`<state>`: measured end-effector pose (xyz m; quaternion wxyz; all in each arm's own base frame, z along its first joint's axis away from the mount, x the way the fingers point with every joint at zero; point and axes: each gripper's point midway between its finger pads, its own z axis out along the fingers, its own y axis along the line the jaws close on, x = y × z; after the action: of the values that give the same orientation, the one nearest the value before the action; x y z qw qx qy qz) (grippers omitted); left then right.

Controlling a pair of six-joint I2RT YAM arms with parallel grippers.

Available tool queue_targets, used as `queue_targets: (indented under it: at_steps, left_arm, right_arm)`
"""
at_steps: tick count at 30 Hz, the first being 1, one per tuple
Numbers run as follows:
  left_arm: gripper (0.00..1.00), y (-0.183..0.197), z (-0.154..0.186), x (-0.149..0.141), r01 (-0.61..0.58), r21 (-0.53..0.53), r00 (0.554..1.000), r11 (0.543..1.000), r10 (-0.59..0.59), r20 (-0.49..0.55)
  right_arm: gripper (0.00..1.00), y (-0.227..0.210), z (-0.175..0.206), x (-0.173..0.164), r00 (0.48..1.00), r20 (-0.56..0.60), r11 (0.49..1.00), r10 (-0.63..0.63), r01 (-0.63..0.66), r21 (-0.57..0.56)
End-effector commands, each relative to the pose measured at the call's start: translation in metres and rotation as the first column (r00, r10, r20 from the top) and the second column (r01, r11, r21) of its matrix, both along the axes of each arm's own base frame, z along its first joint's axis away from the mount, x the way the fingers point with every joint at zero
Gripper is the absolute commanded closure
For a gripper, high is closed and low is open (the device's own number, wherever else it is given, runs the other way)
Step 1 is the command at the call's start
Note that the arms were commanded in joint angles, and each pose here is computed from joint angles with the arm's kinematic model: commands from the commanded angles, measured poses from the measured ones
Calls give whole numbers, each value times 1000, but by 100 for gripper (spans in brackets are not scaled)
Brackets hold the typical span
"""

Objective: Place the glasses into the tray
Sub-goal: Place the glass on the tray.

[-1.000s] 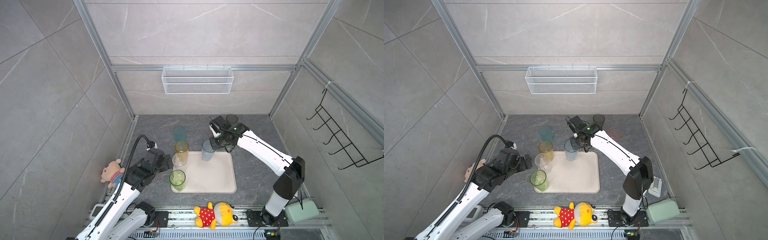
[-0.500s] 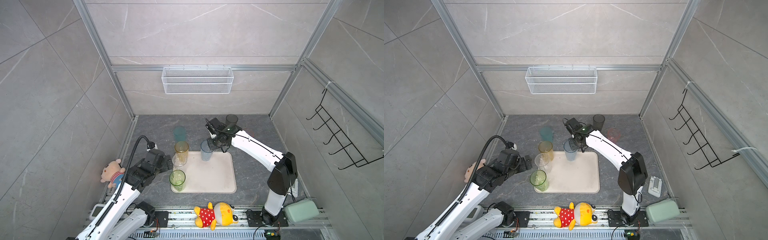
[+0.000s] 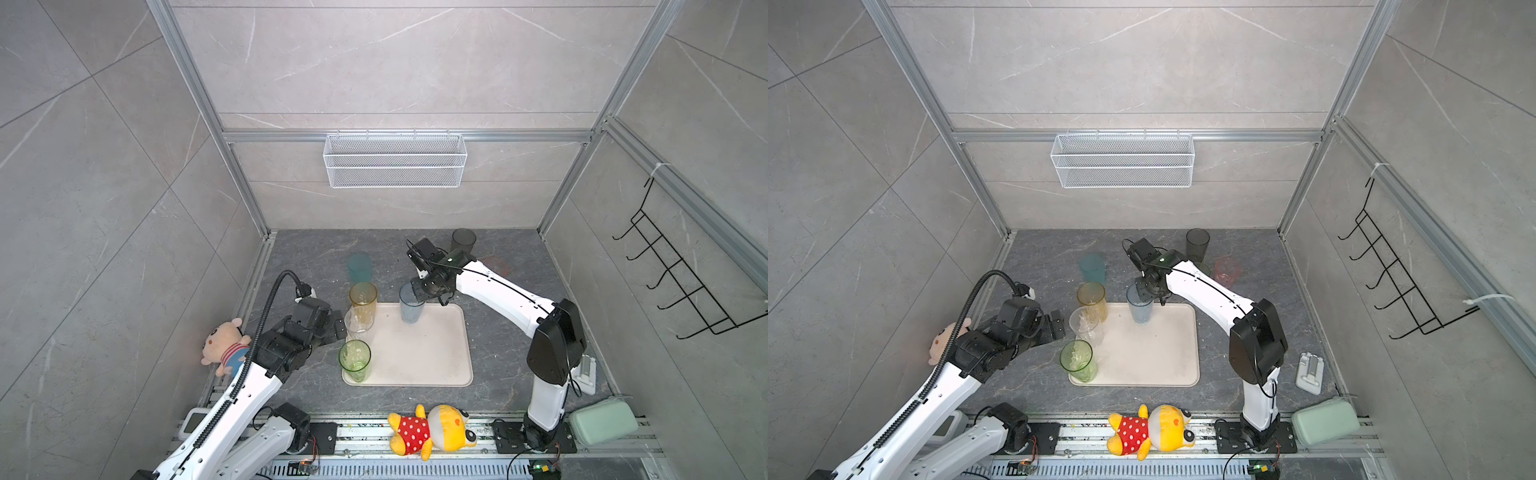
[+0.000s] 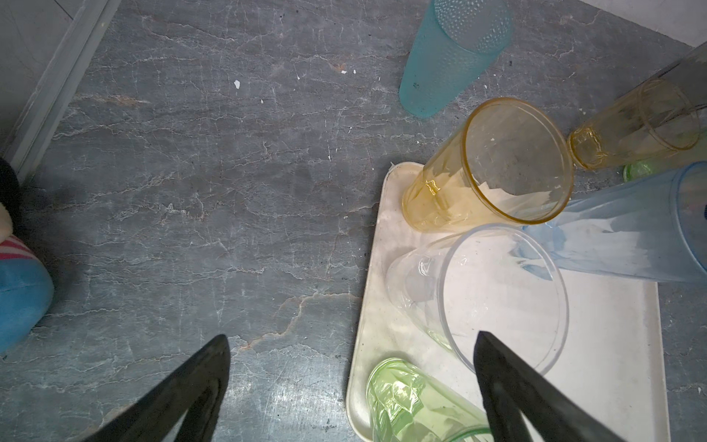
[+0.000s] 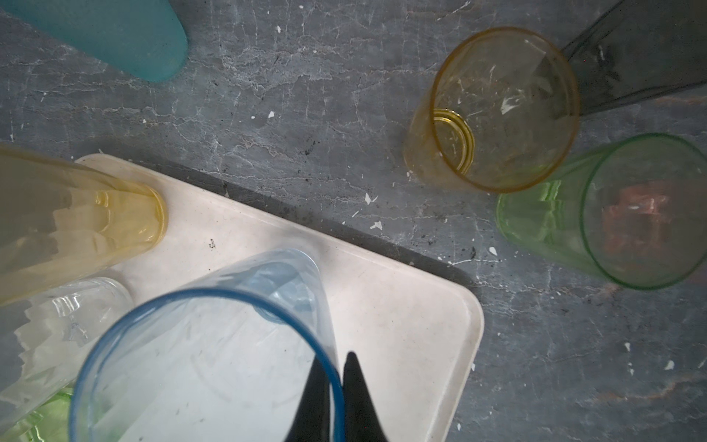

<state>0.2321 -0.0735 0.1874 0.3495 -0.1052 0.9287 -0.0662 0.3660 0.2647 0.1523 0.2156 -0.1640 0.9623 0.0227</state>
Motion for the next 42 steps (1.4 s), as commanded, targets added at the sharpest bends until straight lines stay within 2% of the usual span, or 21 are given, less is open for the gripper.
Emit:
queue_targets:
  at_steps: [1,22,26,42]
  left_arm:
    - [1,1,5,4,-20,-18,1000,1000,21,21]
    - [1,0,5,4,-21,-18,1000,1000,21,22]
    - [1,0,6,5,-20,-18,1000,1000,20,24]
    - [1,-2,9,8,-13,-18,1000,1000,14,28]
  right_arm:
    - [100,-2,-9,6,1000,2,1000,-24,24,-11]
    - [100,-3,-23,7,999,-19,999,-30,29,-34]
    - [89,-4,-20,6,999,-19,999,-30,29,-34]
    - [65,-3,2,6,1000,-4,1000,-22,22,-18]
